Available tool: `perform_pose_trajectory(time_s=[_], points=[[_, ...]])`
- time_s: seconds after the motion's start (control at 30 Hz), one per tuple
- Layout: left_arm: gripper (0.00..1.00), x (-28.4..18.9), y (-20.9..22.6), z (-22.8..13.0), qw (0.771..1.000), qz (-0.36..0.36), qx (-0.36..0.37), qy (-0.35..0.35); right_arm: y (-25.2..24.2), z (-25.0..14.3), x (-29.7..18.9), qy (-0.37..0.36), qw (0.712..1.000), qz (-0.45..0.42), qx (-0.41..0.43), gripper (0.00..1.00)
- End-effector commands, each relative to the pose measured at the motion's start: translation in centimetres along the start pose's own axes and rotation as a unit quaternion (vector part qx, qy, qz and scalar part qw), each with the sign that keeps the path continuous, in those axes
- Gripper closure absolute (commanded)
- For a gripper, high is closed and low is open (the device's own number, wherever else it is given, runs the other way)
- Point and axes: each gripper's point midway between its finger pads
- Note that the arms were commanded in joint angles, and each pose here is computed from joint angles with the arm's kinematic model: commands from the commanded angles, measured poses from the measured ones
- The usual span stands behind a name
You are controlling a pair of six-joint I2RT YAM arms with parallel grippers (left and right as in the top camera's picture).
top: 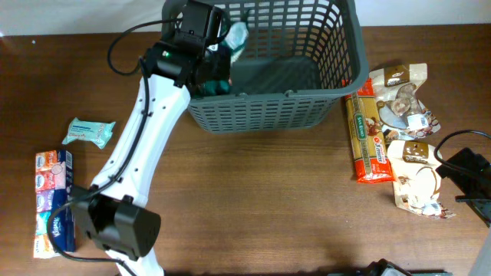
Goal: Pack container
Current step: 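Lower the bag into the basket and open the left gripper, then move the left gripper to the tissue-pack stack and grasp it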
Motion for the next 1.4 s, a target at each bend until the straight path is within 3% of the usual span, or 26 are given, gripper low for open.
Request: perform_pose_trajectory(time_s=[0.0,0.1,0.33,0.5,0.63,0.83,1.0,1.27,1.37], points=[[0.27,-0.2,1.4,1.7,0.999,0.021,-0.010,-0.029,-0.1,0.0,-0.1,0.001,1.000,0.002,0.004,0.01],[0.17,-0.3,1.4,2.7,0.999,0.021,-0.013,-0.049,-0.1,0.0,-0.1,0.001,1.000,0.002,0.004,0.01],[0.16,-2.5,1.1,6.5,0.993,0.011,0.038,-0.115,0.0,0.2,-0.1,-0.002,1.000,0.004,0.004,0.01],[0.21,-10.4,2.6,11.9,0.975,0.035,0.055,-0.214,0.1,0.2,-0.1,-0.004,1.000,0.005,0.005,0.01],[0.21,-17.7,6.2,13.2,0.961,0.092,0.026,-0.261,0.1,0.2,-0.1,-0.004,1.000,0.005,0.005,0.01],[0.13,-20.3,14.0,7.8,0.966,0.172,-0.051,-0.188,0.1,0.2,-0.1,-0.003,1.000,0.005,0.005,0.01],[0.08,-18.7,18.6,0.7,0.982,0.137,-0.113,-0.068,0.4,0.2,-0.1,-0.001,1.000,0.015,0.005,0.01],[0.01,-17.4,24.9,-9.4,0.977,0.125,-0.149,0.085,0.4,0.2,-0.1,-0.001,1.000,0.015,0.005,0.01],[0.00,-16.1,27.1,-12.9,0.967,0.115,-0.193,0.121,0.4,0.2,-0.1,-0.001,1.000,0.015,0.005,0.01]])
Point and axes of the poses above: each gripper's point midway between its finger pads, its own x axis out along the fingers, its own y axis along the line the jaws close on, z = x × y, and after that the axes turned 10 degrees about x, right-handed
